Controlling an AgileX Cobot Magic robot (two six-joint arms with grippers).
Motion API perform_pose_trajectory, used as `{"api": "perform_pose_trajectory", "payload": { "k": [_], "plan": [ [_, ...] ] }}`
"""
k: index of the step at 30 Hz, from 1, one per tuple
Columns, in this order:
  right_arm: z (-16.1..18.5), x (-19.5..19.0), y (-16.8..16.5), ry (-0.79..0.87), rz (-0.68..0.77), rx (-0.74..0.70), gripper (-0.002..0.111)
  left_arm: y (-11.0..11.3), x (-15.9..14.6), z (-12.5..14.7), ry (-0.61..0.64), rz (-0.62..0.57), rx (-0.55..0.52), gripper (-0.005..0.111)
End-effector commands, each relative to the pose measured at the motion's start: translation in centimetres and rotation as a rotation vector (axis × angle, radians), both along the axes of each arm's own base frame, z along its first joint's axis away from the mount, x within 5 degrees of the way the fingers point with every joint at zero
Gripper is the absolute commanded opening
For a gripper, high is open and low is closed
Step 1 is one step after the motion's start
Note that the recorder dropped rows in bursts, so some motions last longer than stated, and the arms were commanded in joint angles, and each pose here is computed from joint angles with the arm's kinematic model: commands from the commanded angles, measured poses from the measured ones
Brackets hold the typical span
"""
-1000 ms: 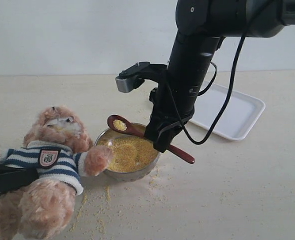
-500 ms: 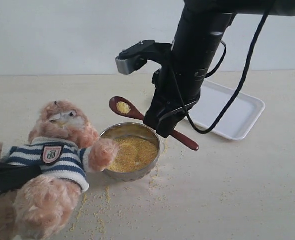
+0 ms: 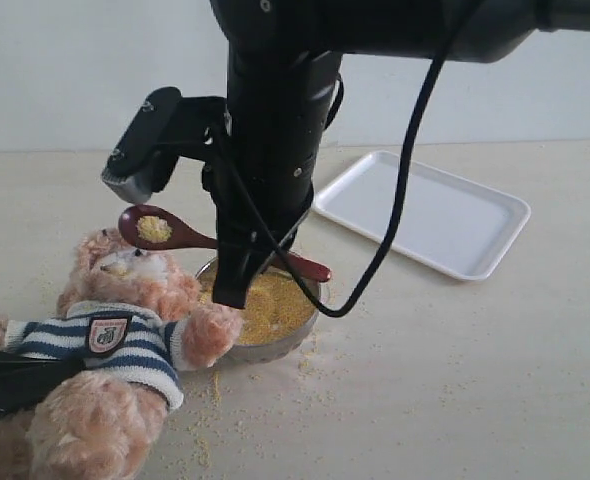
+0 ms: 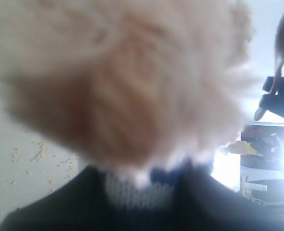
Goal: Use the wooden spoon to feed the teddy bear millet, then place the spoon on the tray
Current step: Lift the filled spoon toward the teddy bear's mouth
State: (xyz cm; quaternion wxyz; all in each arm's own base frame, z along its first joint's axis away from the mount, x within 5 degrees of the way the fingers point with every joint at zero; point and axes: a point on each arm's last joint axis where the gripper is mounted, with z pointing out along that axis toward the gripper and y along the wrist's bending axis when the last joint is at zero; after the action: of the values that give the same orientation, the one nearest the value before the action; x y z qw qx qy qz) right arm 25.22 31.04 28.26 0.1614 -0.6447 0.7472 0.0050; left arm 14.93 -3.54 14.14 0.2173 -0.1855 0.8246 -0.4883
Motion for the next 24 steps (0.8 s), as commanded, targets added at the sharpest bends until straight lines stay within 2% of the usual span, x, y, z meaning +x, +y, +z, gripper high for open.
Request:
{"api": "perform_pose_trajectory", "payload": {
  "k": [1, 7, 14, 24],
  "plan": [
    [0.5, 0.3, 1.1, -0.036, 0.002, 0.034, 0.0, -0.1, 0.0, 0.2, -0.011, 0.005, -0.03, 0.005],
    [-0.6, 0.5, 3.2, -0.08, 0.042, -0.012, 0.0, -0.1, 0.0, 0.2, -0.011, 0.005, -0.029, 0.005],
    [-1.8, 0.7, 4.0, -0.221, 0.072, -0.151, 0.0, -0.1, 0.0, 0.3, -0.013, 0.004, -0.034, 0.005],
    [-1.8, 0.2, 4.7, -0.281, 0.088, -0.169, 0.0, -0.1, 0.0, 0.3, -0.021, -0.001, -0.033, 0.005]
  ]
}}
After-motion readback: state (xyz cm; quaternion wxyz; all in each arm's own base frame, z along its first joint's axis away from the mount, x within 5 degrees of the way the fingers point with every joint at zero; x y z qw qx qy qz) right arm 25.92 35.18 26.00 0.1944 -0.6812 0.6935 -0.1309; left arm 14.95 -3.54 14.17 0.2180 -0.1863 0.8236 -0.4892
